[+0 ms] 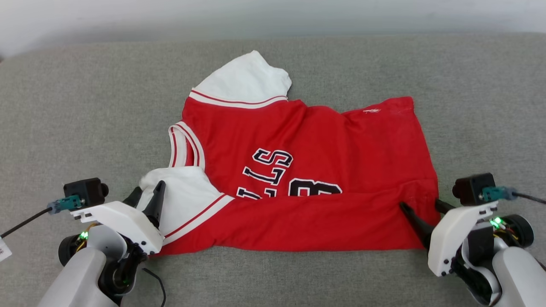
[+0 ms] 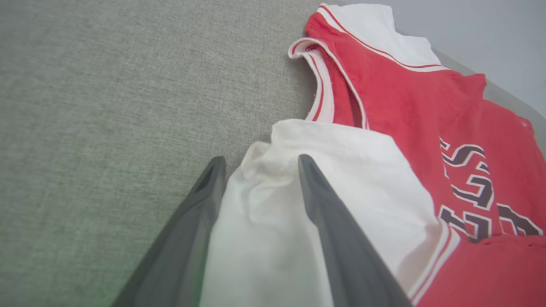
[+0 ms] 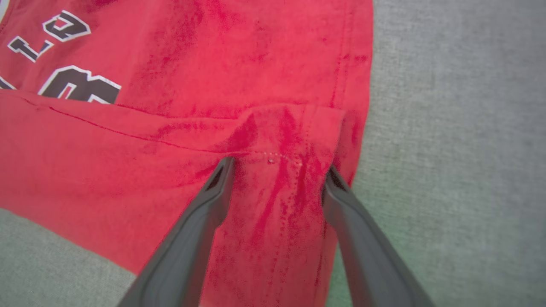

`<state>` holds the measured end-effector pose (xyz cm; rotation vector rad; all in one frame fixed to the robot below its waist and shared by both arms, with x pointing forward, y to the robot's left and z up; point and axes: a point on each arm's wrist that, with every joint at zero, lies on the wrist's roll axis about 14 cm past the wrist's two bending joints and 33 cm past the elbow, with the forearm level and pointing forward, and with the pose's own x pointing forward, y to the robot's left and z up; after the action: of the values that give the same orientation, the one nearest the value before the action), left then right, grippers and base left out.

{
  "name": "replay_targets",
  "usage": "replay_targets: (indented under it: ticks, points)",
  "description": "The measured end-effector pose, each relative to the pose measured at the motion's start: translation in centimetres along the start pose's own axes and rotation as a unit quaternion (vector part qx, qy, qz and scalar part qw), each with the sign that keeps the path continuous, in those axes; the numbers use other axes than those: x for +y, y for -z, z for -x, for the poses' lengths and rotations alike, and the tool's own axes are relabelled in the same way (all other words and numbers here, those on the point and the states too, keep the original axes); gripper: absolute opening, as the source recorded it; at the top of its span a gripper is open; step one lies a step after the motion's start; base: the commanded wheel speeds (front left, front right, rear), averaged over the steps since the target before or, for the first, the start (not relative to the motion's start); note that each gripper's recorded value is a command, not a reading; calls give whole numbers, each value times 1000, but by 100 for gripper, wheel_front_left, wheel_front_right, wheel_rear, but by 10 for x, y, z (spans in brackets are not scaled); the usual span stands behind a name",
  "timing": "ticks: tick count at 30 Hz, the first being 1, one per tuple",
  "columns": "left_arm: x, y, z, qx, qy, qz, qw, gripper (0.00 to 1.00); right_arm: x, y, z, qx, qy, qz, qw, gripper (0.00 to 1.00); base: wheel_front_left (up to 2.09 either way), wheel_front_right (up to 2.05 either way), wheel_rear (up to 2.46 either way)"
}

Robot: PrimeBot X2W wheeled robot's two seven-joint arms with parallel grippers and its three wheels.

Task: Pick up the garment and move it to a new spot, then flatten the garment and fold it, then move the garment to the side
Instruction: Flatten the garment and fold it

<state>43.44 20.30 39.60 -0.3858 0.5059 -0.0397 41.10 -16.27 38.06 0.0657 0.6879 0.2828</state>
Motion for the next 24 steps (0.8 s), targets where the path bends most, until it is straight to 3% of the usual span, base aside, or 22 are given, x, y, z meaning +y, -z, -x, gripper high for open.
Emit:
replay_targets:
  ticks: [6,15,19,24]
  points:
    - [3,-19,12,-29,-3,0,1000,100,2,-27,31,-111,7,2,994,100,0,0,0]
    - [-4,-73,41,-77,15,-40,996,100,-3,-74,102,-292,49,21,955,100,0,0,0]
    - [-17,-79,51,-48,41,-73,995,100,-6,-75,124,-322,71,17,944,100,0,0,0]
    - [-17,-52,60,54,51,-113,991,100,-2,-70,132,-332,80,5,940,100,0,0,0]
